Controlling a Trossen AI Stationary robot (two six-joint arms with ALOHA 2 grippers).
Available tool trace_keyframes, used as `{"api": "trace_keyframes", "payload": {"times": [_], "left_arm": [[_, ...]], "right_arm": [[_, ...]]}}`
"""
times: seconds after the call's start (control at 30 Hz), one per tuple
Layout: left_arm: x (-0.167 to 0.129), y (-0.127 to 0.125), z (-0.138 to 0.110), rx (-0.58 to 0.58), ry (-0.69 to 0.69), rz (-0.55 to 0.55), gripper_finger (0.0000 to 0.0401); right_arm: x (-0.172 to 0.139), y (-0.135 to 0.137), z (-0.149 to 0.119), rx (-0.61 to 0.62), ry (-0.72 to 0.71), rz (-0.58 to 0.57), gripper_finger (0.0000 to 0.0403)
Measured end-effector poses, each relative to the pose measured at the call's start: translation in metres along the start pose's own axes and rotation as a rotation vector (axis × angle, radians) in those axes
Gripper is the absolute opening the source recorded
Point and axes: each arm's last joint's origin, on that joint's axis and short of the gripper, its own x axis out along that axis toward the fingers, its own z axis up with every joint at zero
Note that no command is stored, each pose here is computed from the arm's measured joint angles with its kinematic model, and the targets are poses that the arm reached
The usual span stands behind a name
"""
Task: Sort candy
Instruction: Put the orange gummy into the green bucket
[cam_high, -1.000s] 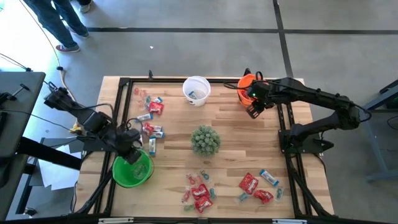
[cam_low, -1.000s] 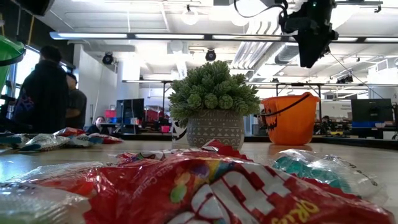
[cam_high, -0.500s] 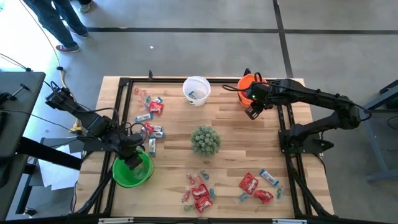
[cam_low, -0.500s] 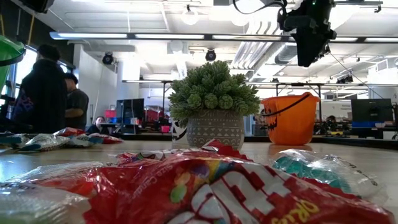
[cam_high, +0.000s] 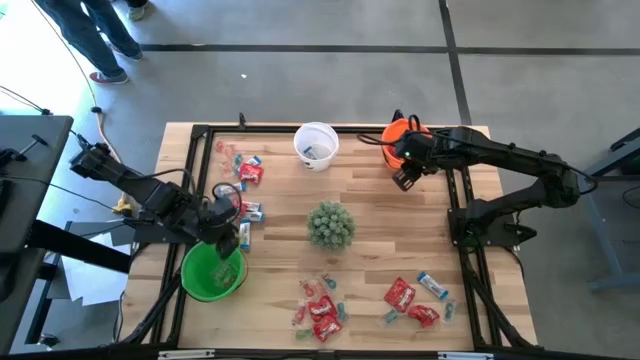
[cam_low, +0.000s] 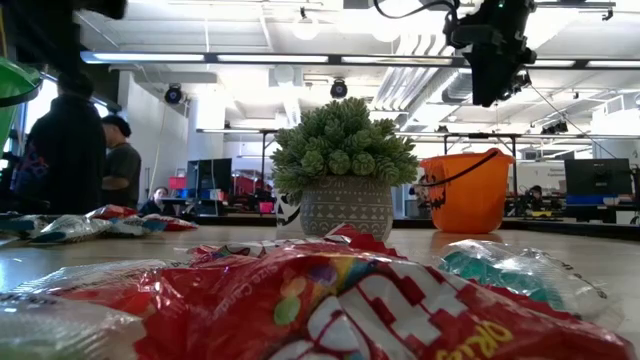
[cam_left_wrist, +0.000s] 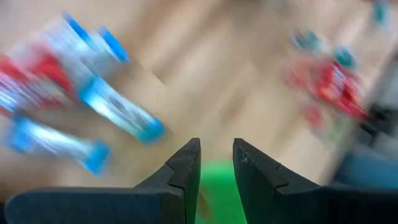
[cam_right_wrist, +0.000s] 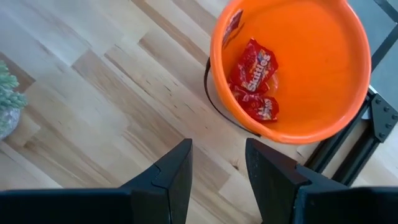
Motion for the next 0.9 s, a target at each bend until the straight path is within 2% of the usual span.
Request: {"api": "trace_keyframes", "payload": {"times": [0.07,0.17,0.3,0.4,0.53,0.77,0.9], "left_arm": [[0.001,0.009,0.007,0.046,-0.079,0.108,0.008],[0.002,0.027,0.016,0.087,-0.129,0.29,0.008],[-0.004,0.055,0.028,0.016,-0.174,0.538,0.008],[-0.008,0.072,0.037,-0.019,-0.192,0.652,0.008],[-0.011,0.091,0.05,-0.047,-0.151,0.717,0.008],[0.006,0.126,0.078,-0.052,-0.133,0.67,0.008],[0.017,0.15,0.089,-0.073,-0.108,0.714,0.008]], "right_arm": [[0.0,0.001,0.001,0.004,-0.011,0.006,0.0144],[0.0,0.001,0.003,0.011,-0.029,0.015,0.0144],[0.0,0.003,0.006,0.022,-0.059,0.031,0.0144],[0.0,0.003,0.01,0.043,-0.089,0.045,0.0144],[0.001,0.001,0.017,0.083,-0.135,0.061,0.0144],[0.003,-0.005,0.024,0.134,-0.171,0.061,0.0144],[0.004,-0.009,0.026,0.153,-0.17,0.053,0.0144]]}}
